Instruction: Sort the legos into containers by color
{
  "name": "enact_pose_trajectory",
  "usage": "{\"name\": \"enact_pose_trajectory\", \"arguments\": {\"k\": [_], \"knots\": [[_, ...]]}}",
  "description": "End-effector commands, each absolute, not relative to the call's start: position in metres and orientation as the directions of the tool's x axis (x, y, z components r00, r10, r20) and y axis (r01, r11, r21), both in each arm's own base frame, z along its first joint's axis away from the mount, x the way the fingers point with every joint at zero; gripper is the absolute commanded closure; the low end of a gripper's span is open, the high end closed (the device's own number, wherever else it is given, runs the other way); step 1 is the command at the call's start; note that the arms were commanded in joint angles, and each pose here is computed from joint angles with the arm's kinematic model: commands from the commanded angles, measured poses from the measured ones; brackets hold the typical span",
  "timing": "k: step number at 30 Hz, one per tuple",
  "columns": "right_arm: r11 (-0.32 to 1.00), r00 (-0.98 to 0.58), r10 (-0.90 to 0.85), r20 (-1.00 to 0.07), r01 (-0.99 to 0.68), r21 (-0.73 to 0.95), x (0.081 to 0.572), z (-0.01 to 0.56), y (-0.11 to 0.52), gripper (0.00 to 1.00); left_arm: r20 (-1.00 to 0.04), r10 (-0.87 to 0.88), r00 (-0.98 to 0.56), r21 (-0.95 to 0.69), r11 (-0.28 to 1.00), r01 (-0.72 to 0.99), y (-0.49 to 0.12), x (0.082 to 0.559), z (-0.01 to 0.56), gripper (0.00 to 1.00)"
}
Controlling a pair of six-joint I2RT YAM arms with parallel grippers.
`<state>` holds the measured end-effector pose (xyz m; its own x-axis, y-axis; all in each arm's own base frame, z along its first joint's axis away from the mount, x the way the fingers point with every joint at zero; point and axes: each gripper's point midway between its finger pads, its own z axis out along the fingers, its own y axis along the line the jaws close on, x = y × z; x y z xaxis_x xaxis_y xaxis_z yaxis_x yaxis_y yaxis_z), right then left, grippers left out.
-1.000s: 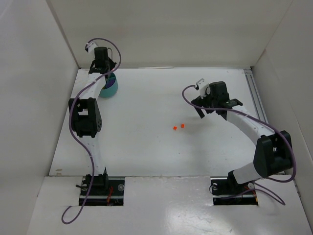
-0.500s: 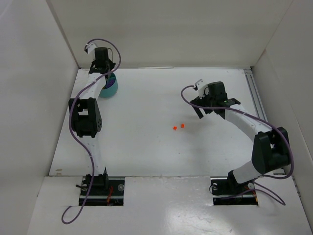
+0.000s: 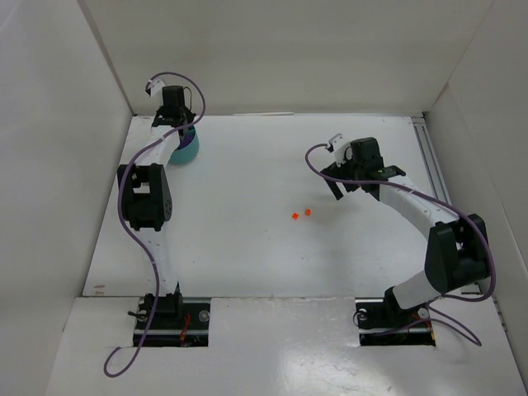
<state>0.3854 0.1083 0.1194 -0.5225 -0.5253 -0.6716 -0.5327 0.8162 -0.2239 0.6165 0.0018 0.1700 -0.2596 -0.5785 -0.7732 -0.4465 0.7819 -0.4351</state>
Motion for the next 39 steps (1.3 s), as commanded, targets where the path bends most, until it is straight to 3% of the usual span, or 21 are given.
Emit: {"name": "enact_pose_trajectory", "arguments": {"k": [1, 7, 10, 13, 19, 27, 31, 36, 39], "knots": [[0.829, -0.496, -0.498, -0.711, -0.512, -0.224, 0.397, 0.132, 0.110, 0.00, -0.790, -0.552, -0.266, -0.402, 0.795, -0.454, 0.008, 0.612, 0.166, 1.00], [0.827, -0.494, -0.497, -0.713, -0.518, -0.218, 0.396, 0.132, 0.112, 0.00, -0.792, -0.543, -0.279, -0.389, 0.801, -0.455, 0.009, 0.611, 0.161, 1.00], [0.828, -0.487, -0.496, -0.719, -0.516, -0.220, 0.396, 0.136, 0.112, 0.00, -0.790, -0.540, -0.291, -0.384, 0.805, -0.451, 0.003, 0.609, 0.159, 0.88], [0.827, -0.494, -0.497, -0.713, -0.518, -0.218, 0.394, 0.134, 0.112, 0.00, -0.790, -0.540, -0.290, -0.385, 0.805, -0.451, 0.003, 0.607, 0.162, 0.85], [0.820, -0.487, -0.504, -0.713, -0.529, -0.219, 0.392, 0.134, 0.112, 0.00, -0.795, -0.536, -0.283, -0.386, 0.807, -0.446, -0.001, 0.604, 0.168, 0.68], [0.814, -0.467, -0.507, -0.724, -0.535, -0.225, 0.389, 0.141, 0.112, 0.00, -0.810, -0.525, -0.263, -0.389, 0.815, -0.429, -0.005, 0.600, 0.191, 0.68], [0.817, -0.442, -0.503, -0.743, -0.524, -0.242, 0.389, 0.155, 0.108, 0.00, -0.836, -0.477, -0.270, -0.389, 0.864, -0.320, -0.035, 0.599, 0.225, 0.63], [0.847, -0.432, -0.447, -0.783, -0.485, -0.216, 0.387, 0.171, 0.100, 0.00, -0.872, -0.386, -0.300, -0.358, 0.922, -0.147, -0.093, 0.581, 0.264, 0.47], [0.881, -0.466, -0.383, -0.798, -0.444, -0.164, 0.379, 0.169, 0.086, 0.00, -0.894, -0.294, -0.338, -0.300, 0.953, -0.035, -0.136, 0.558, 0.272, 0.45]]}}
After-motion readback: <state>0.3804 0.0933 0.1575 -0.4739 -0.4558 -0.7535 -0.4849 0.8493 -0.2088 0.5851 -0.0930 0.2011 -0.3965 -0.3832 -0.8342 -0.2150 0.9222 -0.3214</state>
